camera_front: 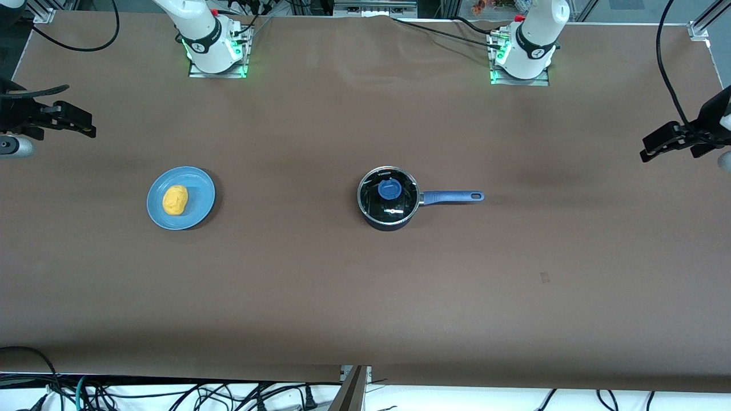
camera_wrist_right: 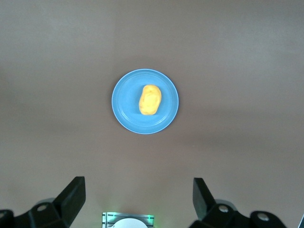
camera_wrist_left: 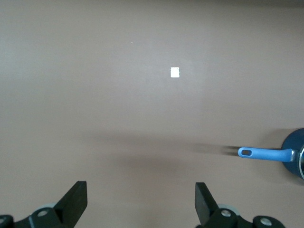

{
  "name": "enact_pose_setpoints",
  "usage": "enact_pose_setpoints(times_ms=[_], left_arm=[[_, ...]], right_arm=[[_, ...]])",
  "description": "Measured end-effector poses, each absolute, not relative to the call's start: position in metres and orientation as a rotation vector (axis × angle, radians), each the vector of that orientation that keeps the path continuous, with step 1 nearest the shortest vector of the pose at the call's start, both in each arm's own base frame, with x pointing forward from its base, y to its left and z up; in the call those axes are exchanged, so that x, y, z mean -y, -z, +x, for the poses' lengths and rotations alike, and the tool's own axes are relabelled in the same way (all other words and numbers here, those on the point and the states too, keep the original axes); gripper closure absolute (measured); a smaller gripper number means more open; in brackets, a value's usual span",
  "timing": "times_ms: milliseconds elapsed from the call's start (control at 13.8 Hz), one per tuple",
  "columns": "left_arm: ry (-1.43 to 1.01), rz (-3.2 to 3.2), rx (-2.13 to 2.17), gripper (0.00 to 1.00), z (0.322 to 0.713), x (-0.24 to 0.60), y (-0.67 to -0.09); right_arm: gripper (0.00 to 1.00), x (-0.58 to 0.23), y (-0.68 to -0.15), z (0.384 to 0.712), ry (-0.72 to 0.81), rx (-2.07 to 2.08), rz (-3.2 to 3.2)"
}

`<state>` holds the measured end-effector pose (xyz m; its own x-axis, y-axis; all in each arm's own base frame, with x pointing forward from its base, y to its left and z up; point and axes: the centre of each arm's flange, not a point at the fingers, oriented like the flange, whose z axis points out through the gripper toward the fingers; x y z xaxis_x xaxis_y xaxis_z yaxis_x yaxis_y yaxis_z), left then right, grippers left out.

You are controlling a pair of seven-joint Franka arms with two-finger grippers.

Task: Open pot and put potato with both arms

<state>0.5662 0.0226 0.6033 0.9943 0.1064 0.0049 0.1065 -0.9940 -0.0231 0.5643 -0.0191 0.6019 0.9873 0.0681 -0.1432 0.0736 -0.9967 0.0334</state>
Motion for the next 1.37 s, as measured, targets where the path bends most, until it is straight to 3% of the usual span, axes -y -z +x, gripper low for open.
enact_pose_setpoints(times_ms=[1372], left_arm=[[-0.046, -3.160, 0.188, 0.00, 0.568, -0.022, -0.592]], right_arm=[[0.00, 0.020, -0.604, 0.563, 0.223, -0.108, 3.095]])
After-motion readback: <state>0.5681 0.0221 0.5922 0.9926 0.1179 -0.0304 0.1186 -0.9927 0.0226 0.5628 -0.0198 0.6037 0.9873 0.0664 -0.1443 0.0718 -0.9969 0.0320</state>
